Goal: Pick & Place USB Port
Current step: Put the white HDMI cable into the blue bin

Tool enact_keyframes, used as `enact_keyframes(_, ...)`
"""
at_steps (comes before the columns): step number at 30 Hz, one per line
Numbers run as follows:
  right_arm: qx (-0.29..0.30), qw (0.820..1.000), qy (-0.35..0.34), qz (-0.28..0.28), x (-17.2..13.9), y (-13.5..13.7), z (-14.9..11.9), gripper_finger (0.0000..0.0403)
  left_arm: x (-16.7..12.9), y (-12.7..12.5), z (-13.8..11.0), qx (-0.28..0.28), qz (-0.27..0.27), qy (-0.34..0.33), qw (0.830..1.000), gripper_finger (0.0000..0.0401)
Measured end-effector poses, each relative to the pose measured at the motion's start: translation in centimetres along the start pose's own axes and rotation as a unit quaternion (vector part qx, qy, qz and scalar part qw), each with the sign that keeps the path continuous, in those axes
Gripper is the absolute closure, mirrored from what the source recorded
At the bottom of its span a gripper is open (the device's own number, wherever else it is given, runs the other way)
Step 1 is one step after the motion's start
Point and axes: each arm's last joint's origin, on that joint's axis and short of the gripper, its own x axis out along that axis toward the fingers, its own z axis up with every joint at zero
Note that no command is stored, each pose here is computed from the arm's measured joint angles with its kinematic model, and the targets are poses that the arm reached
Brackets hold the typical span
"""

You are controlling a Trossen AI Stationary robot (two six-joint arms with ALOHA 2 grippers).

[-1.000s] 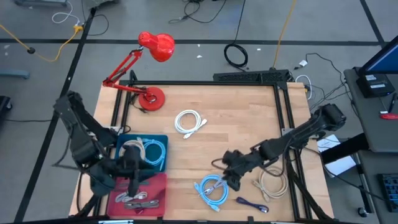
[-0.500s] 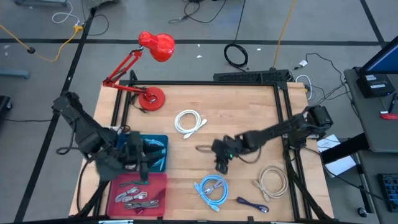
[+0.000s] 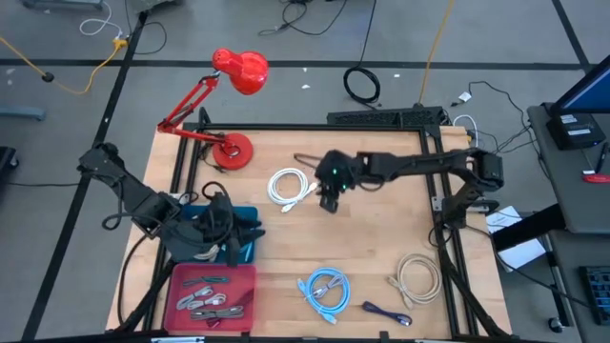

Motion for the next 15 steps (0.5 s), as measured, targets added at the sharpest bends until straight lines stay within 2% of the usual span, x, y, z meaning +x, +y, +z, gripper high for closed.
enact_keyframes(3,0.039,0.999,-0.004,0.01,-0.3,-1.2,0.5,0.0277,0.1,0.5,0.0,-0.004,0.024,-0.003,1.0,0.0254)
enact_keyframes(6,0.085,0.994,0.006,0.065,-1.5,-1.0,0.6,0.0277,0.8,2.4,0.2,0.034,0.096,0.011,0.995,0.0254)
enact_keyframes(9,0.094,0.988,0.005,0.122,-3.1,0.9,0.8,0.0277,2.4,5.8,1.2,0.067,0.208,0.067,0.974,0.0254)
enact_keyframes(11,0.079,0.987,0.019,0.14,-4.4,2.7,0.2,0.0277,4.2,8.2,2.4,0.083,0.259,0.121,0.955,0.0254)
enact_keyframes(13,0.063,0.987,0.007,0.15,-5.8,4.3,0.0,0.0277,6.4,10.3,3.8,0.086,0.272,0.171,0.943,0.0254)
enact_keyframes(15,0.054,0.986,0.002,0.155,-7.7,5.7,-0.5,0.0277,8.8,12.1,5.1,0.089,0.251,0.203,0.942,0.0254)
